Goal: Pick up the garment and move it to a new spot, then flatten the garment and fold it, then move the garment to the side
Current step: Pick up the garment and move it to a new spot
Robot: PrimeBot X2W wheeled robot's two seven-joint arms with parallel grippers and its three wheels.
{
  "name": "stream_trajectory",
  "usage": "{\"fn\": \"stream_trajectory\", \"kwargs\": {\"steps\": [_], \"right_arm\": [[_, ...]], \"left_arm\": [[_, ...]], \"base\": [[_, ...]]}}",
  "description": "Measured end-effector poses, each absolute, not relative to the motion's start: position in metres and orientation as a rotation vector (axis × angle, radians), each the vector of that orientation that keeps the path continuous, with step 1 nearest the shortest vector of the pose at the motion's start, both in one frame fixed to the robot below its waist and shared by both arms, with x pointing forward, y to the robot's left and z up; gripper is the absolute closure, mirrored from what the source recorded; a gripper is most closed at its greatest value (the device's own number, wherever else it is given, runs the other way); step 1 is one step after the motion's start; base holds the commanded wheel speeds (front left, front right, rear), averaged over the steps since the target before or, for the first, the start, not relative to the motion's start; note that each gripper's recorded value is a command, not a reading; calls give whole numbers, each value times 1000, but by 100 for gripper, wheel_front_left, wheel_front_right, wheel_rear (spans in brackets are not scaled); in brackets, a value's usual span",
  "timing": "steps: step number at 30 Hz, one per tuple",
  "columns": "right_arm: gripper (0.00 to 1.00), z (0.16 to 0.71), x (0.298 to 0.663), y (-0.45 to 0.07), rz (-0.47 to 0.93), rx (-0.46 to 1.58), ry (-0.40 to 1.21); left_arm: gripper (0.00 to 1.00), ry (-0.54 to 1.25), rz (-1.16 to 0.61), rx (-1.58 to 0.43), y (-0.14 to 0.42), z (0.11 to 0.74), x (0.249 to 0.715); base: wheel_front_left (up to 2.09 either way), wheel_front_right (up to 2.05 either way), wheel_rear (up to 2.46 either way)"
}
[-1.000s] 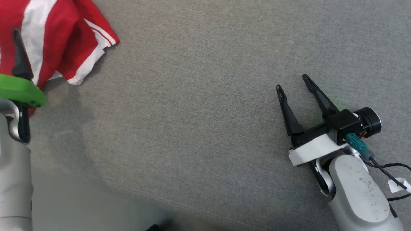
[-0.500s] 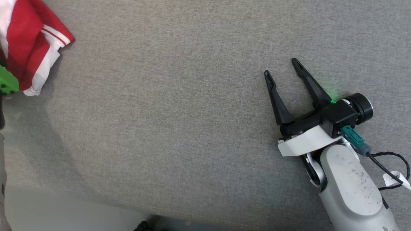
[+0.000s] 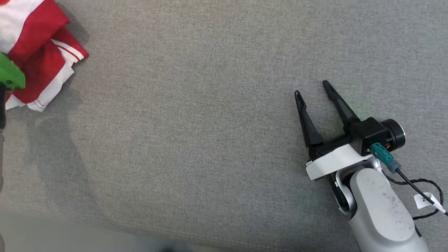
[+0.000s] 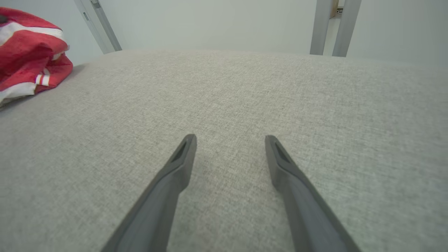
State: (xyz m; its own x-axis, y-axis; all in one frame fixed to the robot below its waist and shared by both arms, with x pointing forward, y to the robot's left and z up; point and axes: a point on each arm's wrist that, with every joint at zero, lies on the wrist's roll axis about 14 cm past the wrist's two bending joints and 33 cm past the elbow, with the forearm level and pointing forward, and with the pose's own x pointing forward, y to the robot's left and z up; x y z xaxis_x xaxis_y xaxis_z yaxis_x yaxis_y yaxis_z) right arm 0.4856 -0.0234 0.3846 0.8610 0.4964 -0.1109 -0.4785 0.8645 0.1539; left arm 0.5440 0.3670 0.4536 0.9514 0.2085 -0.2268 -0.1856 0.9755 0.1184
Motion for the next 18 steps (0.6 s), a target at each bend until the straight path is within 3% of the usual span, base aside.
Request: {"fn": "stream_trajectory", "kwargs": {"steps": [11,18], "right_arm": [[0,413,452,-46,441,130,145],[0,427,431,-92,314,126,134]], "left_arm": [[100,-56,-136,139,248,563,585],[100,-165,-442,24,108,590,587]], "base": [[0,0,0],[0,0,0]]}}
